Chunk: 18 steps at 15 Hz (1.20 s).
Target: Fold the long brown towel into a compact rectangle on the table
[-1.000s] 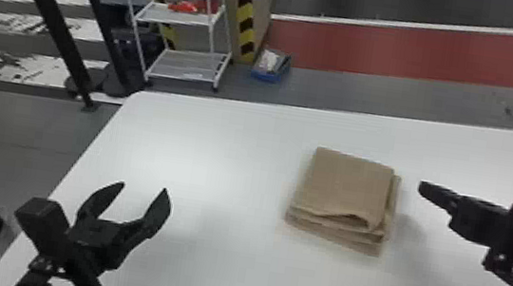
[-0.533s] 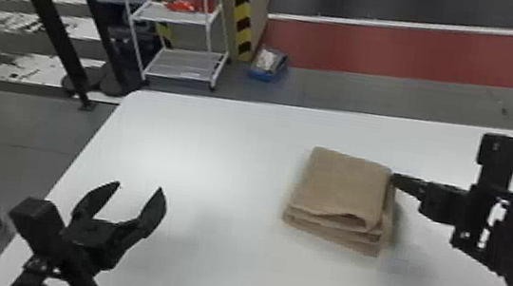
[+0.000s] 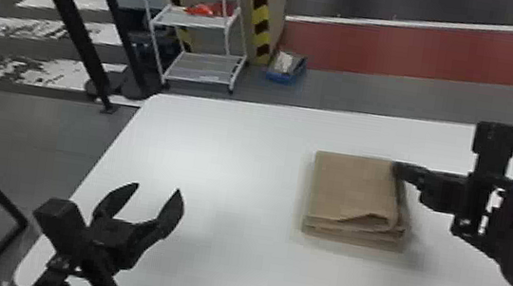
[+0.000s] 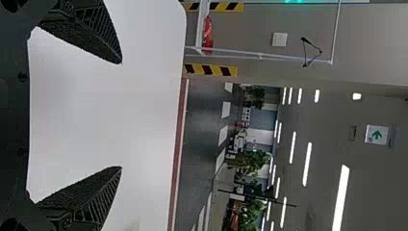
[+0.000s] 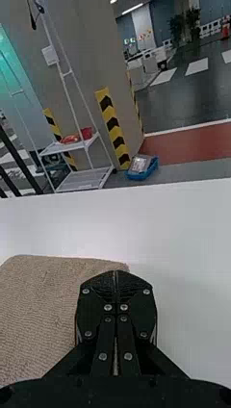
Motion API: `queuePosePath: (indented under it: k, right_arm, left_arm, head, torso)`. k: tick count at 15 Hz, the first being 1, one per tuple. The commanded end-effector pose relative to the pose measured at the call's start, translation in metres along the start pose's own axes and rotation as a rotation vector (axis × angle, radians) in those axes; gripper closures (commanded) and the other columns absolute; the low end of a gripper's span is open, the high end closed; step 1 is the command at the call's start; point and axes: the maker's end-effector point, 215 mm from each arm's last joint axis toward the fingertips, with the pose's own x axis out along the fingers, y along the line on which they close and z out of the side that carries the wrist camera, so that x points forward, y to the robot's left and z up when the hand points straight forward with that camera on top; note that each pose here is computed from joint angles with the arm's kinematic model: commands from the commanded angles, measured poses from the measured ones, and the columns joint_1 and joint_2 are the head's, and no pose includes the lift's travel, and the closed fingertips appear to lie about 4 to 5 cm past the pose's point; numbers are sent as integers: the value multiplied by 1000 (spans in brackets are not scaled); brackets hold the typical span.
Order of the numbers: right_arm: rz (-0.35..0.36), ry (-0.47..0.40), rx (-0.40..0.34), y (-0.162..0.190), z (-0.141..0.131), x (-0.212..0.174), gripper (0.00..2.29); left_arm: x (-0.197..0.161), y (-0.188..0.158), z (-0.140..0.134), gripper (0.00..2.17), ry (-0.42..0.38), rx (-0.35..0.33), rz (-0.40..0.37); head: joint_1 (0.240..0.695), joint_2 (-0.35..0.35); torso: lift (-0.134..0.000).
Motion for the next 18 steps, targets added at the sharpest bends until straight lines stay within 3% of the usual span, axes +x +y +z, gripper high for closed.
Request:
queuePosePath:
  k: [1, 2, 3, 4, 7, 9, 12, 15, 18]
  right_arm:
    - [-10, -33, -3, 2, 1, -13, 1784]
    - [-37, -69, -31, 3, 13, -25, 1177]
    - [-43, -114, -78, 13, 27, -41, 215]
    - [-30, -141, -109, 30, 30, -56, -2]
    - [-71, -290, -219, 50, 20, -97, 29]
    - [-149, -386, -218, 31, 16, -140, 33]
    - [-245, -549, -239, 19, 12, -211, 36]
    - [-298, -588, -221, 12, -10, -250, 56]
    - [-317, -564, -182, 1, -26, -257, 63]
  left_arm:
    - [-1, 2, 6, 97, -16, 4, -1]
    - [-1, 1, 12, 97, -35, 5, -7]
    - [0, 0, 16, 97, -45, 6, -8]
    - [0, -6, 19, 97, -53, 3, -21]
    - [-4, -15, 28, 97, -87, 8, -39]
    - [-4, -13, 33, 97, -101, 14, -44]
    - [-12, -21, 57, 93, -205, 46, -85]
    - [-23, -25, 40, 93, -188, 64, -56]
    - [-31, -29, 27, 93, -169, 76, -20]
  head:
    - [695, 266]
    - [695, 267]
    - [695, 265]
    - [695, 263]
    - [695, 270]
    - [695, 271]
    - [695, 234]
    - [695, 202]
    - [695, 182]
  torso:
    - [-123]
    - [-123]
    - [-123]
    - [-123]
    - [-123]
    - [-123]
    - [-123]
    - [-123]
    - [-123]
